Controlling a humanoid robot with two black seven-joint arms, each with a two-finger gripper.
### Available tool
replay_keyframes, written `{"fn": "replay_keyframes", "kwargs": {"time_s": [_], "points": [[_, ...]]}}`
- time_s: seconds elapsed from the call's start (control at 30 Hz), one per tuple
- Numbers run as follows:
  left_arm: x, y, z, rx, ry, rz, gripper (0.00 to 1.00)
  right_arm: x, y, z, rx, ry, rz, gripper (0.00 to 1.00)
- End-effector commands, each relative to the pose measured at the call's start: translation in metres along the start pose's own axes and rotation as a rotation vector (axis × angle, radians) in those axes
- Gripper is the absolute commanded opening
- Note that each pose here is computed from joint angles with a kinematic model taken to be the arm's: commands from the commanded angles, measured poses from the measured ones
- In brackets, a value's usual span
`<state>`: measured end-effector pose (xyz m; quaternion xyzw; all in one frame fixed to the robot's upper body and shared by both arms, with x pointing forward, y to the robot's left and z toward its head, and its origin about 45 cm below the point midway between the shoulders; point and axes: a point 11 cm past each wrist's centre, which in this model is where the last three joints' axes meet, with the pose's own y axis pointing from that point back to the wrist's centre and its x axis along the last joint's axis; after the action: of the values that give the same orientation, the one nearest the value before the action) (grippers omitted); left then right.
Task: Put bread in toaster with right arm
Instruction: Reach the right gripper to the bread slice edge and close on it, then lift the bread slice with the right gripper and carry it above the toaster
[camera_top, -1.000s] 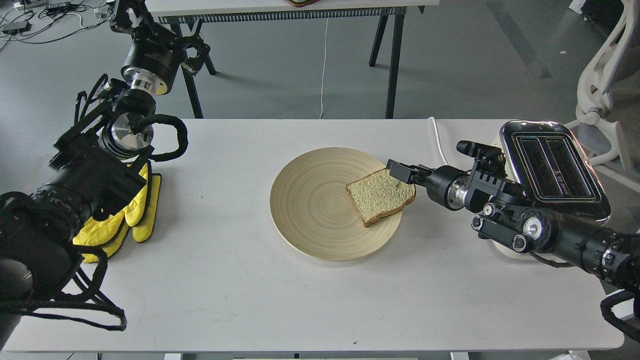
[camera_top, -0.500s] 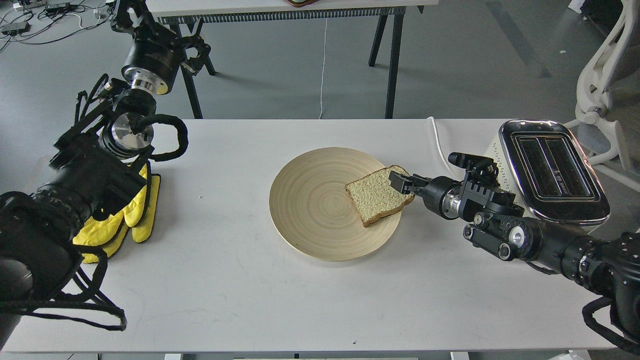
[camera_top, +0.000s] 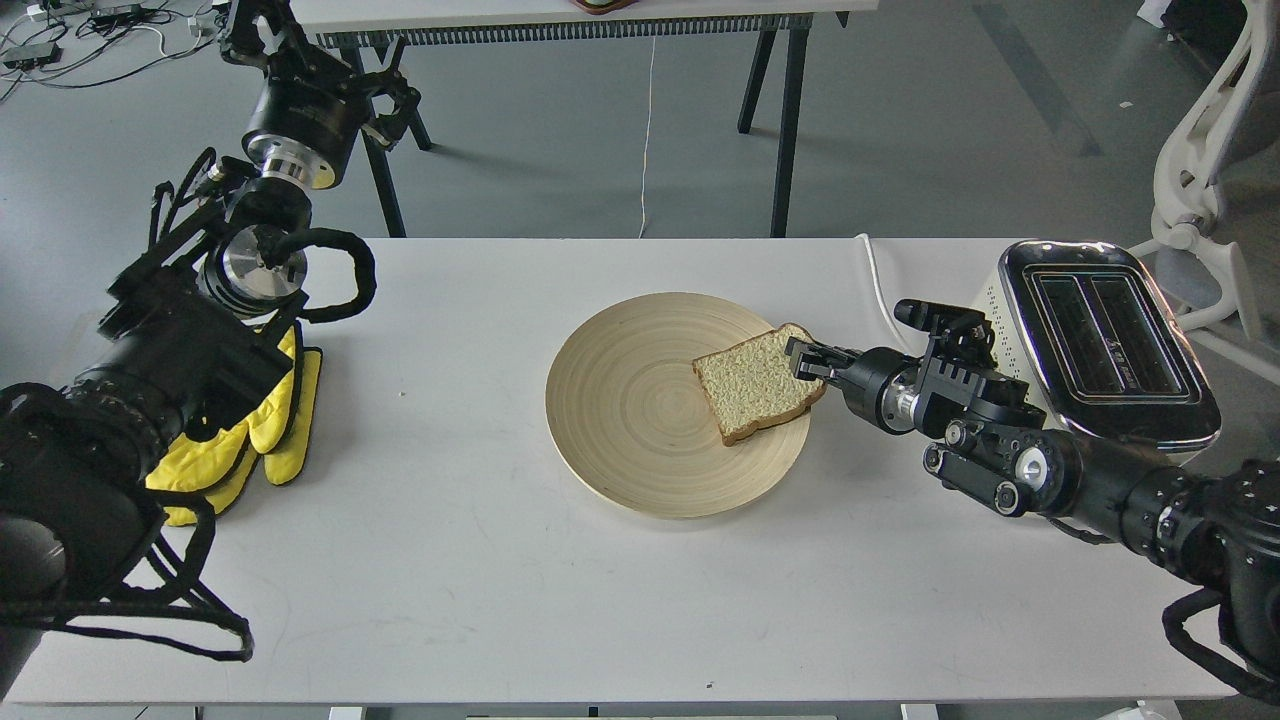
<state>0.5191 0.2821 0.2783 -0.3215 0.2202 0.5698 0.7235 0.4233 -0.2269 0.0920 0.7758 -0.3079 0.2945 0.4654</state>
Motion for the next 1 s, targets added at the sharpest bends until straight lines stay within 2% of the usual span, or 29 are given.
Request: {"fn": "replay_keyframes", "kwargs": {"time_s": [0.0, 0.27, 0.37, 0.47, 0.7, 0.87, 0.97], "points": [[0.000, 0.000, 0.000, -0.001, 0.002, 0.000, 1.00, 0.004, -0.001, -0.002, 0.003, -0.003, 0.012, 0.06], [0.000, 0.000, 0.000, -0.001, 0.001, 0.001, 1.00, 0.020, -0.002, -0.027, 0.072, -0.012, 0.055, 0.01], [0.000, 0.000, 0.000, -0.001, 0.002, 0.000, 1.00, 0.051, 0.009, -0.029, 0.090, -0.031, 0.101, 0.01], [0.000, 0.000, -0.001, 0.000, 0.002, 0.001, 1.00, 0.089, 0.025, -0.021, 0.028, -0.008, 0.142, 0.01], [0.001, 0.001, -0.002, 0.001, 0.003, 0.002, 1.00, 0.193, 0.098, -0.004, -0.004, 0.056, 0.301, 0.01], [0.000, 0.000, -0.001, 0.000, 0.002, 0.001, 1.00, 0.238, 0.160, 0.017, -0.057, 0.096, 0.379, 0.01], [0.000, 0.000, -0.001, 0.001, 0.003, 0.000, 1.00, 0.245, 0.192, 0.025, -0.104, 0.120, 0.367, 0.01]]}}
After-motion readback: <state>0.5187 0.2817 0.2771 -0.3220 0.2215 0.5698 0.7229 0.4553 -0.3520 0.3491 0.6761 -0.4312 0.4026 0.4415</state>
